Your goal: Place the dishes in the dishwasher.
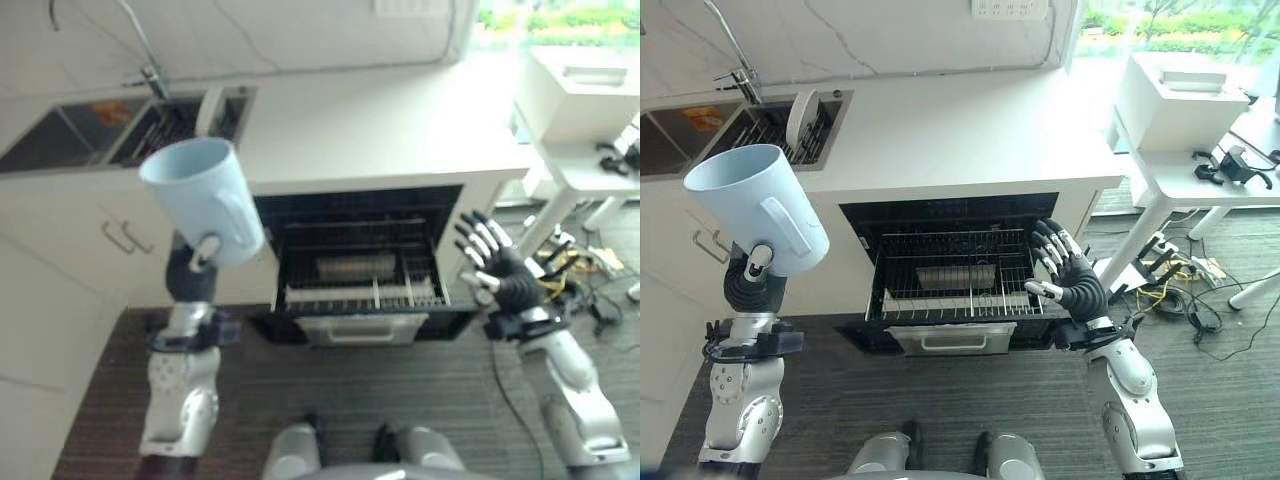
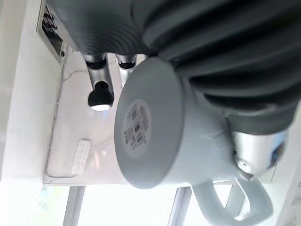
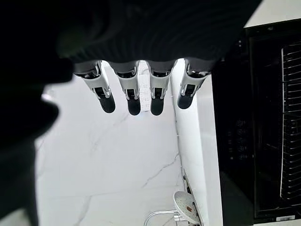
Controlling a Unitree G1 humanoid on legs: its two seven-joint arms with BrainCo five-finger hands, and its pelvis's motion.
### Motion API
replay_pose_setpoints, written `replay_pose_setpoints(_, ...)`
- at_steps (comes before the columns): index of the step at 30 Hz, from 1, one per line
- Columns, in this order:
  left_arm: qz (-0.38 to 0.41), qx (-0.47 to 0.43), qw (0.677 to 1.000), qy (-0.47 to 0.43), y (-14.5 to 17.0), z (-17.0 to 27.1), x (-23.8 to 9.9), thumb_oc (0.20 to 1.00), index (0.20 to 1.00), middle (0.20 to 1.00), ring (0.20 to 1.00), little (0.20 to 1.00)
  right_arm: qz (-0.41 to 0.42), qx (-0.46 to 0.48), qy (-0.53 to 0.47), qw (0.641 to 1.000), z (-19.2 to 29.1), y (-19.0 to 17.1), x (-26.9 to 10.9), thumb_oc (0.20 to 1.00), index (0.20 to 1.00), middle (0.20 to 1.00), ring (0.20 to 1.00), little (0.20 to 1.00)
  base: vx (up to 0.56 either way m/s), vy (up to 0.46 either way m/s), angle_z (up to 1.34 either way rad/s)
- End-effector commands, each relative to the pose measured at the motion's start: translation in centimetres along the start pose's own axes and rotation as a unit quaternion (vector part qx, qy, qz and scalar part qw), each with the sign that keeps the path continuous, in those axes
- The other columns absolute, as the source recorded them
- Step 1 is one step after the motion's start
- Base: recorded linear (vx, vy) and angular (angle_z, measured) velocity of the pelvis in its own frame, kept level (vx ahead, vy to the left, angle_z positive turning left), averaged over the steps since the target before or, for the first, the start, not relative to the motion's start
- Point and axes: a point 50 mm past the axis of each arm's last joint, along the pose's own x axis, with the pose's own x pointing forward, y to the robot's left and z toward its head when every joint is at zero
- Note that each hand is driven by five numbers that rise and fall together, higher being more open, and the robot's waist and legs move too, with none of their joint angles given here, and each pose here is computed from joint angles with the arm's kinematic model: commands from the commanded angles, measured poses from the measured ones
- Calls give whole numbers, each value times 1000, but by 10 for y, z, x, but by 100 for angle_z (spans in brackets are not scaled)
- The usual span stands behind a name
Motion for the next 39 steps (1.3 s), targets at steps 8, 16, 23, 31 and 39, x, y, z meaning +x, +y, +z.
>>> replay_pose_setpoints(8,-54,51,993,-95,-4,38,23,200,200,200,200,200,28,11,-82,996,22,18,17,1000,1000,1000,1000,1000,90,178,8)
replay_pose_setpoints(16,-74,75,990,-92,-12,37,26,200,200,200,200,200,32,37,-67,997,14,23,16,1000,1000,1000,1000,1000,105,-8,-8)
replay_pose_setpoints(23,-74,80,989,-96,-10,44,22,200,200,200,200,200,46,33,-82,995,20,29,17,1000,1000,1000,1000,1000,133,-427,-10)
replay_pose_setpoints(31,-76,13,995,-68,-13,37,11,200,200,200,200,200,51,-19,-57,997,27,17,11,1000,1000,1000,1000,1000,160,-394,25)
replay_pose_setpoints(39,-89,61,991,-74,-24,23,15,200,200,200,200,200,64,-20,-73,995,31,15,19,1000,1000,1000,1000,1000,72,42,18)
